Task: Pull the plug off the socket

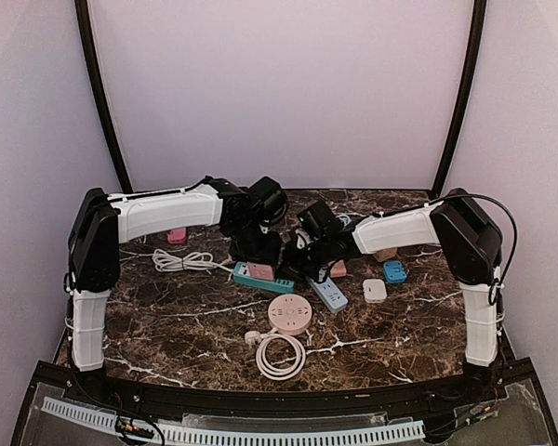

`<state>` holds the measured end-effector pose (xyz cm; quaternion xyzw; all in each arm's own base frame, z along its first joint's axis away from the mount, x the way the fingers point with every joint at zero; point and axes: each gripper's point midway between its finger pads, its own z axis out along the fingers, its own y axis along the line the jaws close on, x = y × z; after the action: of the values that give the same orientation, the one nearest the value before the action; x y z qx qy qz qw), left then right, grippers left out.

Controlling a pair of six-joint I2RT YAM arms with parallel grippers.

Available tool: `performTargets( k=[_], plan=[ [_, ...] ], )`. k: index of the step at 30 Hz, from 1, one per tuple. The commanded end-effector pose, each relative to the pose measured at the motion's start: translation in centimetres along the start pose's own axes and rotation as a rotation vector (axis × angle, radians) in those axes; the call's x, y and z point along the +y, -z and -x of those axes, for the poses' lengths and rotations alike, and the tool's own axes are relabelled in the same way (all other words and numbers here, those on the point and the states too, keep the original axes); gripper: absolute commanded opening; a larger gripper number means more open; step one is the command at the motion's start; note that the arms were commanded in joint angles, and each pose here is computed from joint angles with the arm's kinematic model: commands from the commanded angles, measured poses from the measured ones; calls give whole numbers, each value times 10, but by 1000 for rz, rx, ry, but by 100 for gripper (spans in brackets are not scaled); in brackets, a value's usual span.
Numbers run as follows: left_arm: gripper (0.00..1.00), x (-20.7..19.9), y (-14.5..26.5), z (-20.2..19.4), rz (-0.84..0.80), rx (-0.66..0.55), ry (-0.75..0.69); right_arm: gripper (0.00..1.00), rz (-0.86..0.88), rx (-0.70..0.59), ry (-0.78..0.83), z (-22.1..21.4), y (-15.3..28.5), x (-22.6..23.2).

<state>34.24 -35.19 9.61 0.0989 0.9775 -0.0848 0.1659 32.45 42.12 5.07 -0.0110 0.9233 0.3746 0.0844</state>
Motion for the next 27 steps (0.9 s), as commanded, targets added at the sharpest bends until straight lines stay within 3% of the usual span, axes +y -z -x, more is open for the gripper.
performTargets(
  k=[1,13,19,22,27],
  plan=[
    [0,-69,65,21,-275,-116,-38,0,-118,46,-34,-21,-24,-44],
    [0,-44,65,23,-158,-164,-27,0,-71,17,23,-13,-13,-24],
    [0,-4,79,48,-179,-199,60,0,39,-74,179,10,23,30],
    [0,1,82,61,-282,-203,94,0,110,-141,288,20,51,63],
    [0,30,76,91,-400,-207,191,16,81,-223,381,31,90,84]
  ],
)
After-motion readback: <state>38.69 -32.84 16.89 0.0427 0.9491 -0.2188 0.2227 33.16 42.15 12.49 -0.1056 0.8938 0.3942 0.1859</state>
